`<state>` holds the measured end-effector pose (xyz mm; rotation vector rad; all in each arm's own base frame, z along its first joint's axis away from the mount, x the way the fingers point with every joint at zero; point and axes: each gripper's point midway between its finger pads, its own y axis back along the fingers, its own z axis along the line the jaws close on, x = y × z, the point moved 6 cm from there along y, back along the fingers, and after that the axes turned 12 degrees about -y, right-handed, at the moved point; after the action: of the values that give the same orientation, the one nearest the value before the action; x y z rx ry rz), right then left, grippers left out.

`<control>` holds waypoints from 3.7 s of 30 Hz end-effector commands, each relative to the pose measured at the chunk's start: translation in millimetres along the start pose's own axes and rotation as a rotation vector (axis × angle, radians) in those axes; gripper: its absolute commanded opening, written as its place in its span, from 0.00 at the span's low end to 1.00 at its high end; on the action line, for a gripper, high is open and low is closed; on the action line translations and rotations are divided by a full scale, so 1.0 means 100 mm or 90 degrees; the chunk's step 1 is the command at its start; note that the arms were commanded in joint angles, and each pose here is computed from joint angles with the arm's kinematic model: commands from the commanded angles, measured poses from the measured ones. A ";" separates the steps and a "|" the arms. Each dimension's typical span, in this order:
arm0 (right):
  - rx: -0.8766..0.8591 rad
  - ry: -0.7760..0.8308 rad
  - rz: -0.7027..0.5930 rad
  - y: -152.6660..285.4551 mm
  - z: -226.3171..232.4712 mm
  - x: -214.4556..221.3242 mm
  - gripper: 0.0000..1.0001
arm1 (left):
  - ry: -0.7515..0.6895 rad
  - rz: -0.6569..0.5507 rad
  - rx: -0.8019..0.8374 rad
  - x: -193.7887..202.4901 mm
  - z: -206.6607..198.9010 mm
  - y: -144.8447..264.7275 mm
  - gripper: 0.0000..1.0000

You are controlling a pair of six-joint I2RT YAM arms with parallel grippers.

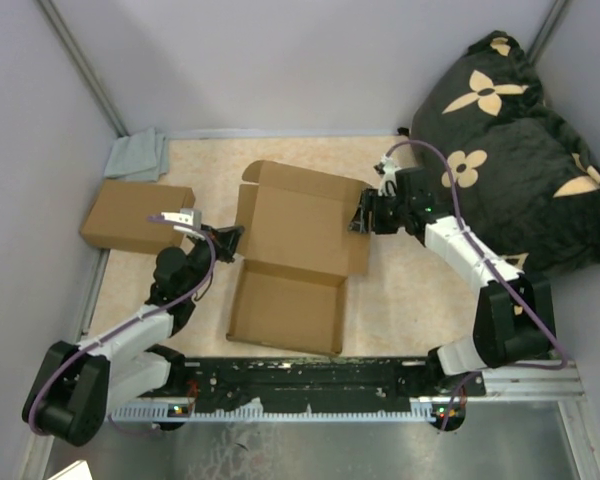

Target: Fold the paper box

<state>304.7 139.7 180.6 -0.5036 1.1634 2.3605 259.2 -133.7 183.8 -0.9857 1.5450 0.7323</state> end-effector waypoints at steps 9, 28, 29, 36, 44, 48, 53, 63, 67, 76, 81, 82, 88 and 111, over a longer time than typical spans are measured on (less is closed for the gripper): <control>0.102 0.032 -0.072 0.03 0.18 -0.24 0.14 | -0.010 -0.047 0.011 -0.26 -0.05 -0.02 0.00; 0.102 0.205 -0.360 0.50 0.41 -0.57 0.07 | -0.009 0.056 -0.056 -0.51 -0.03 -0.15 0.57; 0.075 0.222 -0.387 0.53 0.43 -0.51 0.07 | -0.012 0.071 -0.072 -0.53 0.00 -0.16 0.57; -0.091 0.311 -0.512 0.68 0.37 -0.01 0.06 | -0.052 0.125 -0.048 -0.75 -0.07 -0.28 0.57; -0.086 0.299 -0.490 0.67 0.27 0.14 0.06 | -0.066 0.234 -0.008 -0.77 -0.15 -0.33 0.54; -0.094 0.298 -0.489 0.69 0.28 0.16 0.07 | -0.067 0.250 -0.062 -0.81 -0.08 -0.16 0.53; -0.102 0.299 -0.482 0.70 0.28 0.21 0.07 | -0.080 0.253 -0.091 -0.86 -0.04 -0.02 0.54; -0.103 0.301 -0.477 0.68 0.25 0.24 0.07 | -0.094 0.247 -0.004 -0.96 -0.20 0.05 0.54; -0.106 0.303 -0.473 0.69 0.27 0.24 0.07 | -0.093 0.261 0.006 -0.90 -0.21 0.04 0.54; -0.109 0.301 -0.467 0.70 0.28 0.25 0.08 | -0.103 0.268 0.004 -0.91 -0.21 -0.02 0.52; -0.100 0.289 -0.460 0.68 0.27 0.24 0.09 | -0.089 0.287 0.038 -0.89 -0.33 0.00 0.47; -0.098 0.286 -0.454 0.66 0.26 0.24 0.09 | -0.089 0.291 0.044 -0.89 -0.36 0.01 0.46; -0.099 0.265 -0.429 0.65 0.31 0.21 0.11 | -0.102 0.351 0.047 -0.74 -0.48 -0.02 0.42; 0.048 0.194 -0.227 0.82 0.48 -0.03 0.56 | -0.186 0.267 -0.027 -0.91 -0.52 0.05 0.00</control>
<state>260.2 137.7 251.5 -1.0142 1.1008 1.9744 239.1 -162.4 261.3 -0.4563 1.5787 1.2500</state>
